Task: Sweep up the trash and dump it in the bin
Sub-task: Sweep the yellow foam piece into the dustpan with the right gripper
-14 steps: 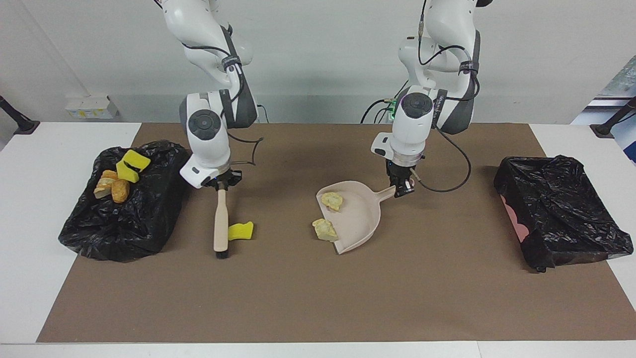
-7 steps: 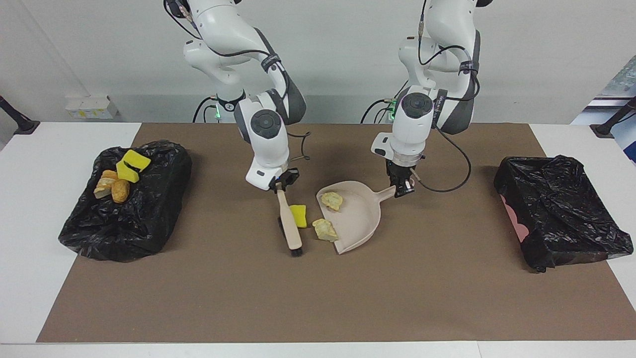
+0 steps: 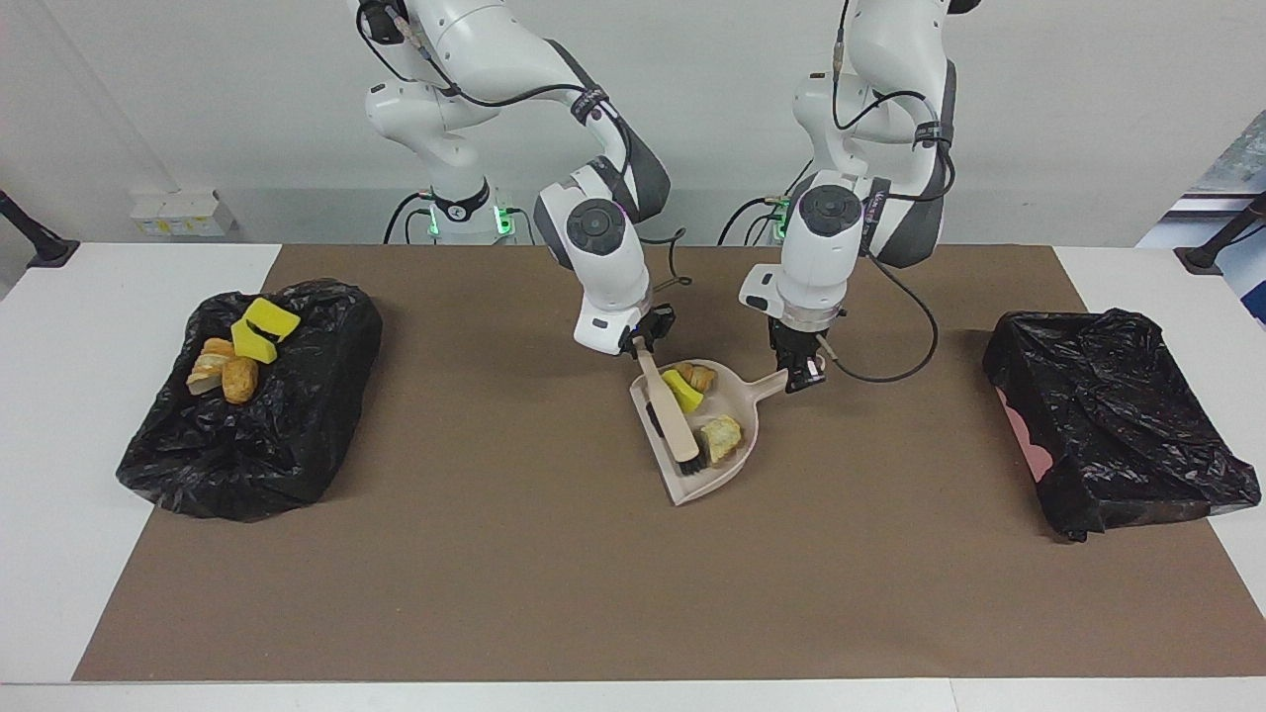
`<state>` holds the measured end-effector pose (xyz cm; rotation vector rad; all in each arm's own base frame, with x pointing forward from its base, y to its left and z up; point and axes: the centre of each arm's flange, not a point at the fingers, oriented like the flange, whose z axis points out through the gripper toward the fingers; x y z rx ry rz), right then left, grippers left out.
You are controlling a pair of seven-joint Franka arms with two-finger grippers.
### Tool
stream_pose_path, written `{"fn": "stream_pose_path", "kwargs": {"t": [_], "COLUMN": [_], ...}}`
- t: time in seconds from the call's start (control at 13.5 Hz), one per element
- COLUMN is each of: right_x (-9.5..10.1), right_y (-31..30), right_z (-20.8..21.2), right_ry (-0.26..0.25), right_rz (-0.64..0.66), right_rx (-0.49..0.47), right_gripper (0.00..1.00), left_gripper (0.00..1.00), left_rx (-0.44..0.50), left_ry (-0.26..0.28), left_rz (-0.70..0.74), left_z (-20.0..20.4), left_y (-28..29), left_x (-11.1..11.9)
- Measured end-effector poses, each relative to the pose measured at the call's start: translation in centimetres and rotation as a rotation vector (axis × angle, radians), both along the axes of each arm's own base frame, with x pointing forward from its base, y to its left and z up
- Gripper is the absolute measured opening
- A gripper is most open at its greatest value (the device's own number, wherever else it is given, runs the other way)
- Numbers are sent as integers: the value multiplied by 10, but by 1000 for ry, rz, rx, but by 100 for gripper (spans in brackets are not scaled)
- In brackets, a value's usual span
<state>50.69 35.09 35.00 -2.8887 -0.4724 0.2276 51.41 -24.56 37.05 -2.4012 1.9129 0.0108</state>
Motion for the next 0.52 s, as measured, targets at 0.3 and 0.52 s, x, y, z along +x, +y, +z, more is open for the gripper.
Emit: {"fn": "stream_pose_path", "kwargs": {"t": [0.3, 0.52], "right_x": [12, 20], "right_y": [-26, -51], "right_z": [5, 13], "right_ry": [48, 49], "right_rz": [-21, -27], "right_rx": [-38, -101], "right_gripper": [26, 26], "left_gripper": [33, 33], "left_rx": [2, 5], "left_ry": [2, 6], "left_rz": [-28, -80], "left_z": [0, 0], "left_y": [7, 25], "left_x": [3, 12]}}
